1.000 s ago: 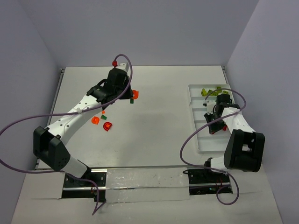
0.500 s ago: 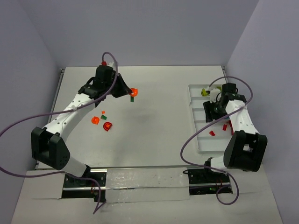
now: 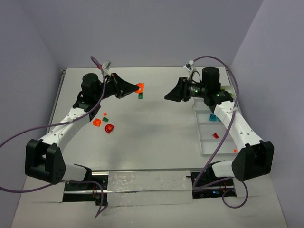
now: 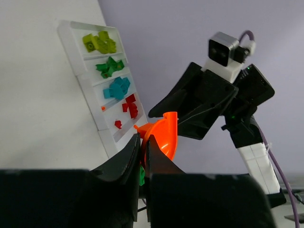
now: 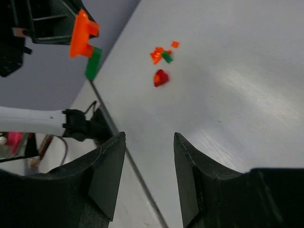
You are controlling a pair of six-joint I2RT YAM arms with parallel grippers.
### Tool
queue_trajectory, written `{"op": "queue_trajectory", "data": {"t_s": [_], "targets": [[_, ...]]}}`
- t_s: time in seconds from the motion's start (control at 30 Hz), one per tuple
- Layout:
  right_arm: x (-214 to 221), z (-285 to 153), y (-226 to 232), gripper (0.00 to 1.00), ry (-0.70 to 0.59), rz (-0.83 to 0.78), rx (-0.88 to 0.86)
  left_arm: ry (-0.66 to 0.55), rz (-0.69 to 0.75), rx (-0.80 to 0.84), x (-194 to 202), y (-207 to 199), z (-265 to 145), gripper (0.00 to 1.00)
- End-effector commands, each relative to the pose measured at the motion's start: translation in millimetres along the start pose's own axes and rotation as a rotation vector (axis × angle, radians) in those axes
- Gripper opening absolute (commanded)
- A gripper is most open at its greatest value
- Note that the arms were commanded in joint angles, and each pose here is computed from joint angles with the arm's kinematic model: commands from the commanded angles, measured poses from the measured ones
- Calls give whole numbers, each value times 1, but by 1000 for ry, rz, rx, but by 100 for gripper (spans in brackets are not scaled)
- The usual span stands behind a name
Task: Sort the legos into containers by color
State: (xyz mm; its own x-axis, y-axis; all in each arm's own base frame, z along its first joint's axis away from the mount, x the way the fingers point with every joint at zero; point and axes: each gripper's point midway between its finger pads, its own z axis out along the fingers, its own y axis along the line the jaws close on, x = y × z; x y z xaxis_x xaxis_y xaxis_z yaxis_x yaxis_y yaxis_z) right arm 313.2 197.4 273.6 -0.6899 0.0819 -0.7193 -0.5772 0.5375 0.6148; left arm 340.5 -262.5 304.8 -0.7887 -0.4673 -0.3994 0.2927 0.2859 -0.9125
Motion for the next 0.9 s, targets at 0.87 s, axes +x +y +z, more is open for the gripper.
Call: {"op": "queue_trajectory", "data": {"t_s": [0.87], "targets": [[-16,79,101,41,-2,124,-270,-67,95,65,1,-47,13,0]]}}
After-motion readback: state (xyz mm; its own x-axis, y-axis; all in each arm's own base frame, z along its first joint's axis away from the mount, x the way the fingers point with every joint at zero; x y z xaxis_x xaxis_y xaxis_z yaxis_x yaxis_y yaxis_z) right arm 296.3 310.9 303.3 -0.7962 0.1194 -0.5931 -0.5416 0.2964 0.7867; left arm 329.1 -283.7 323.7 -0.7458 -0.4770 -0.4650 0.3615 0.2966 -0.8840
